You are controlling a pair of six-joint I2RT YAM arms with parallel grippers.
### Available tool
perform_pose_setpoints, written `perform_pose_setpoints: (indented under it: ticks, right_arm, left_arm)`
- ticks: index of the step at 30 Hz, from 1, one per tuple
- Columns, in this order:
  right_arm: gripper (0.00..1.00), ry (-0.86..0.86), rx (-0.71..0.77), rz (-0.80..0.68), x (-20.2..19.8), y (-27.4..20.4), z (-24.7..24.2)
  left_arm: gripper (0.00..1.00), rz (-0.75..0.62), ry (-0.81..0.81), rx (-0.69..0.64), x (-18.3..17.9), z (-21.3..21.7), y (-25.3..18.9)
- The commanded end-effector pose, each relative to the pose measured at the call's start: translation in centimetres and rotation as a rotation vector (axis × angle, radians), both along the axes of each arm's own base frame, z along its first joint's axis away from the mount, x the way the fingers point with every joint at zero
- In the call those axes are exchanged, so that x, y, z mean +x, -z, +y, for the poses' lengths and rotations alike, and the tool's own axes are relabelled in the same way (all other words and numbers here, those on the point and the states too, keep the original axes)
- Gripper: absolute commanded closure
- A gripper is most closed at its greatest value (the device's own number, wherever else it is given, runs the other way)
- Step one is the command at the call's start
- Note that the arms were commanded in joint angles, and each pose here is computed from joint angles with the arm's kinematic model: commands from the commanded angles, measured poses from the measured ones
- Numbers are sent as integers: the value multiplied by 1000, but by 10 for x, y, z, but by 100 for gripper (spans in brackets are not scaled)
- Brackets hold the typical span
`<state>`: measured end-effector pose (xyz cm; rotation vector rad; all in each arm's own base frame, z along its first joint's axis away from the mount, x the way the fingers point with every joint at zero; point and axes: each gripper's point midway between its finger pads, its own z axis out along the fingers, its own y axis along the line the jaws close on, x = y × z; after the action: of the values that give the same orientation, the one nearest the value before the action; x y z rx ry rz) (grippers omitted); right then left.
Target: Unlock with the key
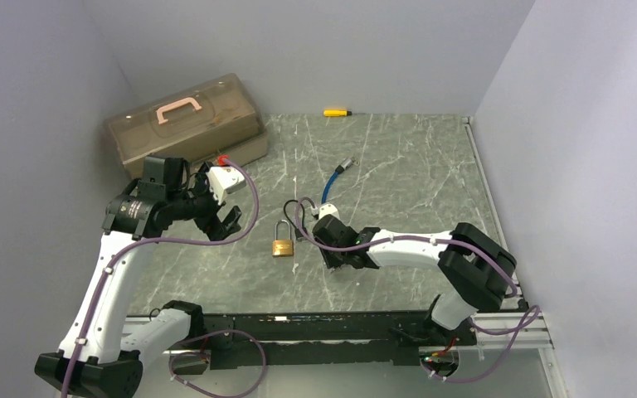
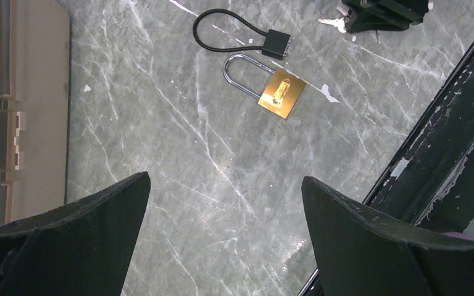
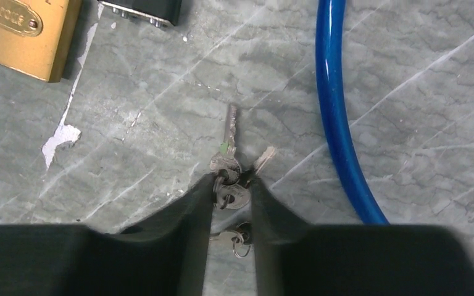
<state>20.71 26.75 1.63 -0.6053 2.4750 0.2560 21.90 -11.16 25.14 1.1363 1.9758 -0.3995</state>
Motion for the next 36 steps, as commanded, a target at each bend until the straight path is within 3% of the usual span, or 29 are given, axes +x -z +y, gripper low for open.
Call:
perform_pose_setpoints:
  ticks: [1, 5, 12, 20, 24, 32, 36]
  right_arm:
    - [79, 14, 12, -49, 10, 0, 4]
    - [100, 15, 32, -53, 10, -3, 6]
    - [100, -41, 87, -76, 7, -21, 12]
    - [100, -168, 234, -145, 0, -80, 29]
    - [100, -310, 389, -134, -23, -124, 48]
    - [100, -575, 656, -127, -70, -215, 71]
    - [100, -708, 771, -106, -92, -252, 79]
  left_arm:
    - [1, -47, -6, -18, 6, -2, -8]
    - [1, -67, 5, -47, 3, -6, -3]
    - [1, -114, 108, 42, -17, 2, 25]
    - [1, -504, 384, 101, -45, -8, -6]
    - [1, -580, 437, 54, -45, -19, -16]
    - [1, -597, 635, -122, -70, -54, -32]
    - [1, -644, 728, -128, -79, -69, -39]
